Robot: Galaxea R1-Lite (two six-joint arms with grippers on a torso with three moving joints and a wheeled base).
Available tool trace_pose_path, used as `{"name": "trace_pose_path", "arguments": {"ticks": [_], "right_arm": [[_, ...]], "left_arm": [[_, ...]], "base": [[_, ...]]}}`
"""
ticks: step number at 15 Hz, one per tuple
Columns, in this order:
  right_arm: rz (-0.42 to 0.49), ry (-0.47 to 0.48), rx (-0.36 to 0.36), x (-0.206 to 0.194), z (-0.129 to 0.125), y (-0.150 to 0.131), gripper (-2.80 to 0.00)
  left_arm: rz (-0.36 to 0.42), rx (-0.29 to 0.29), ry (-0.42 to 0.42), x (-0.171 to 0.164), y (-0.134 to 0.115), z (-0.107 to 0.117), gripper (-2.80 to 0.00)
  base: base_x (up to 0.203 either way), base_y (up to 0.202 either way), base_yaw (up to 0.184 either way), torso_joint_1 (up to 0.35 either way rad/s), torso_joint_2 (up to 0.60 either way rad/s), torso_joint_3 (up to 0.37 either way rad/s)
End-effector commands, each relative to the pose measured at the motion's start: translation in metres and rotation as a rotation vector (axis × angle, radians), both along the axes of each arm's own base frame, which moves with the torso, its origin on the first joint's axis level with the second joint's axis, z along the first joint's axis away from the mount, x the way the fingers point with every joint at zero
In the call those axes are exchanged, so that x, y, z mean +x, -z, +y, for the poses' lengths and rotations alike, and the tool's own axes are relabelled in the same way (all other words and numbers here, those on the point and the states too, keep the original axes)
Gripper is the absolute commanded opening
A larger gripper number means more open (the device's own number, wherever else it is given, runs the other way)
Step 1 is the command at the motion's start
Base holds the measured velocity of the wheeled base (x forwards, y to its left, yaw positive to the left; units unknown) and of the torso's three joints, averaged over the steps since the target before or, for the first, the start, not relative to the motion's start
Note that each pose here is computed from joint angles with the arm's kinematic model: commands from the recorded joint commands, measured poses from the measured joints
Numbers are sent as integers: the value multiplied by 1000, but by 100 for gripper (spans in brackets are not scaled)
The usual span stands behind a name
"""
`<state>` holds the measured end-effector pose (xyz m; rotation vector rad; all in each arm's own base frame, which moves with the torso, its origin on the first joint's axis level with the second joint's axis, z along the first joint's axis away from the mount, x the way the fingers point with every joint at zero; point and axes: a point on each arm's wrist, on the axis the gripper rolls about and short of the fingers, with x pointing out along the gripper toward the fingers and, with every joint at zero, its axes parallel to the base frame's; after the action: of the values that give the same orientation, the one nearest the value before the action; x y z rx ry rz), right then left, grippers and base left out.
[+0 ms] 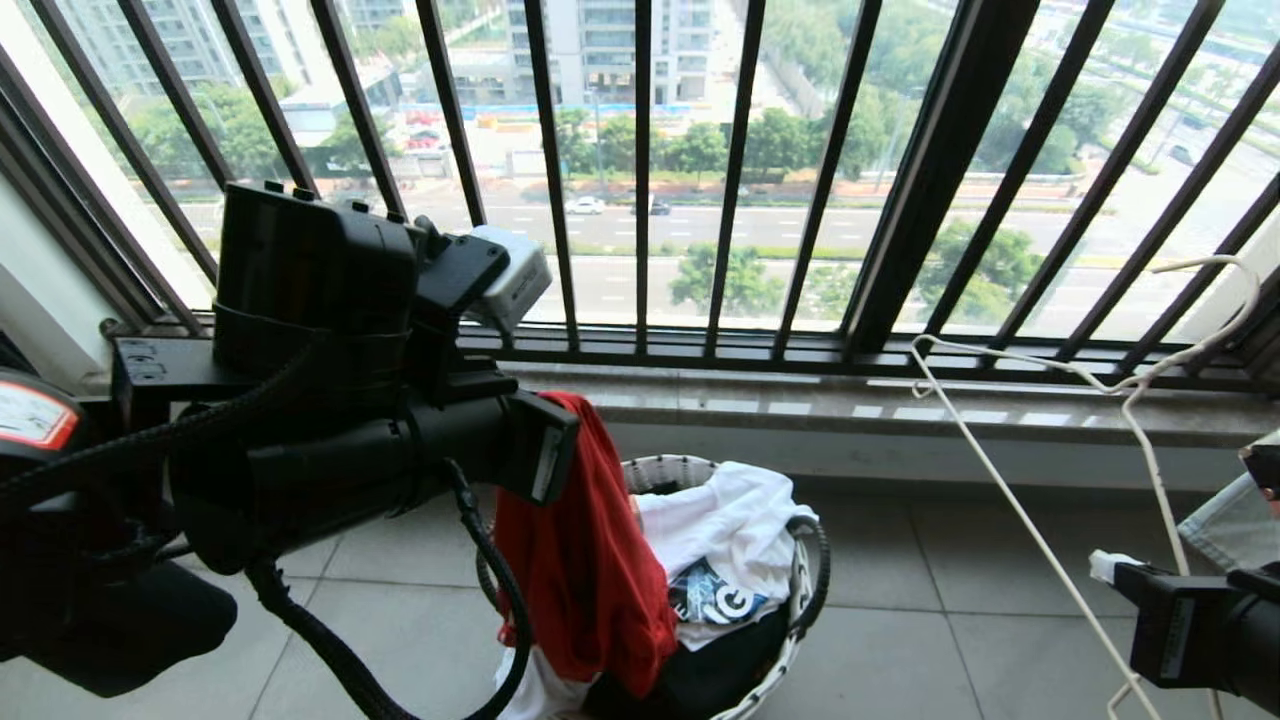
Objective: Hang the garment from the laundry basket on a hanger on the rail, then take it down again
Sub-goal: Pick up clothes from the basket
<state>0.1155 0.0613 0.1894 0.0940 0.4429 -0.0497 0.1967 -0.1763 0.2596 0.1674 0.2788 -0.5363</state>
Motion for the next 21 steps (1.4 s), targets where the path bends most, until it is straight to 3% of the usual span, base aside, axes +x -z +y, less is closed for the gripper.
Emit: {"name": "trace_pose_path", "arguments": {"ticks": [1, 9, 13, 21], "right_arm": [[-2, 3, 0, 0, 0, 0, -280], [-1, 3, 0, 0, 0, 0, -280], [0, 3, -1, 0, 0, 0, -280], [0, 6, -3, 0, 0, 0, -280]], "left_arm": [[-15, -15, -1, -1, -5, 1, -280], [-63, -241, -46, -9, -50, 10, -280], [-76, -282, -91, -4, -56, 13, -280], [-74, -281, -96, -3, -55, 14, -280]], "base": [[0, 0, 0, 2, 5, 203], [0, 0, 0, 0, 1, 205], [0, 0, 0, 4, 3, 205], [0, 0, 0, 2, -6, 162]]}}
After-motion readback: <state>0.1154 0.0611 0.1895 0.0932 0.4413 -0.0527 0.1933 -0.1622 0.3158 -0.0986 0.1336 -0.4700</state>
